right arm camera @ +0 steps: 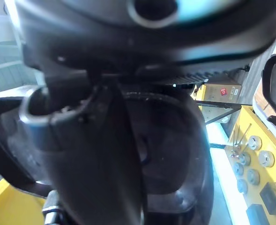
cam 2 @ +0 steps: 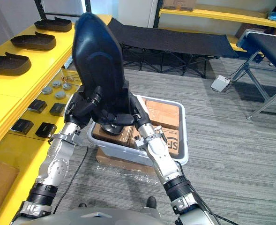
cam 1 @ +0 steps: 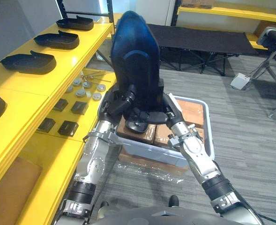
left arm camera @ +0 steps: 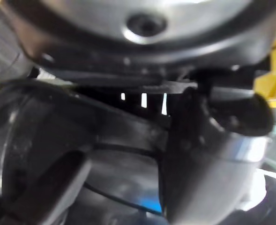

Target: Walk over and take three plastic housings, then place them on the shelf

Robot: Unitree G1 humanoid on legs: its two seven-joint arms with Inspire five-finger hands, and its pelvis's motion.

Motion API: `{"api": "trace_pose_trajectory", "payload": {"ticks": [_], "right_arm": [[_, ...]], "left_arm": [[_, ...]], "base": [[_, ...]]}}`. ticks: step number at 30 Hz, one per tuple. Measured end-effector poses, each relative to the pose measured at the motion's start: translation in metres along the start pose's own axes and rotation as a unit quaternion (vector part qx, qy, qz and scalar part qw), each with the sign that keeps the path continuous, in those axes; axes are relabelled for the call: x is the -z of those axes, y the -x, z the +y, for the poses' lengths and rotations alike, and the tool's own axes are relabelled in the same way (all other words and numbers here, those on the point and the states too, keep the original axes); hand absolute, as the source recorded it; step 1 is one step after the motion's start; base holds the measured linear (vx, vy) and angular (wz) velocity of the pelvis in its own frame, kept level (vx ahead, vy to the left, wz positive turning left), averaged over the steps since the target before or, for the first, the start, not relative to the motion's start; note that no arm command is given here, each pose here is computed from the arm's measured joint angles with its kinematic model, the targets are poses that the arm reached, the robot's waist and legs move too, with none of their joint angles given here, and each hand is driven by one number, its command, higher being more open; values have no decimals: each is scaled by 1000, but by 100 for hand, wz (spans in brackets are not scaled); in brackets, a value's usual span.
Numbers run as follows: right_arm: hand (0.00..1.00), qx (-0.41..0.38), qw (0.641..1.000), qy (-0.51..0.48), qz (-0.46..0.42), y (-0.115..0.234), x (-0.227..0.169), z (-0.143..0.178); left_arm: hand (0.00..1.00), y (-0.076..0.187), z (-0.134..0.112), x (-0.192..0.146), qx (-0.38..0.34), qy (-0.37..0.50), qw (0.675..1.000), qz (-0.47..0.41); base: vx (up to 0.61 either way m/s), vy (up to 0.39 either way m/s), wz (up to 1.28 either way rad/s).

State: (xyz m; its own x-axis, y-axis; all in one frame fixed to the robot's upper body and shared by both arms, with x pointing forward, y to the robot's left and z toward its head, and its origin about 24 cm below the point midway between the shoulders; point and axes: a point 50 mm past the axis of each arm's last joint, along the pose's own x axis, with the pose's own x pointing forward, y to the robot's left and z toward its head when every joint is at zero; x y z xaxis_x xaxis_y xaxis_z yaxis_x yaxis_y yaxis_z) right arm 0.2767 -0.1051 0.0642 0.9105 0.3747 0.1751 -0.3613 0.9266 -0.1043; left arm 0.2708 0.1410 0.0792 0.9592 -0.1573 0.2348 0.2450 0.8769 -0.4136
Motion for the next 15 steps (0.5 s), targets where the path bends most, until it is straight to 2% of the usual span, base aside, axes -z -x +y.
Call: {"api": "trace_pose_trajectory", "payload": {"ticks": [4,6,8,11,15], "right_arm": [[100,9,1000,4,17,2,4,-1],[100,12,999,3,30,5,9,-1],[100,19,999,1,43,11,14,-1],[100,27,998,-1,50,14,17,-1],[100,40,998,-6,55,21,19,-4]], "left_arm": [[0,4,7,-11,-89,-148,984,-48],[0,10,13,-15,-130,-209,967,-68],[0,14,19,-21,-179,-293,935,-92],[0,19,23,-32,-227,-355,898,-131],[0,26,21,-41,-255,-364,880,-169]], "base": [[0,0,0],[0,0,0],[0,0,0],[0,0,0],[0,0,0]]}}
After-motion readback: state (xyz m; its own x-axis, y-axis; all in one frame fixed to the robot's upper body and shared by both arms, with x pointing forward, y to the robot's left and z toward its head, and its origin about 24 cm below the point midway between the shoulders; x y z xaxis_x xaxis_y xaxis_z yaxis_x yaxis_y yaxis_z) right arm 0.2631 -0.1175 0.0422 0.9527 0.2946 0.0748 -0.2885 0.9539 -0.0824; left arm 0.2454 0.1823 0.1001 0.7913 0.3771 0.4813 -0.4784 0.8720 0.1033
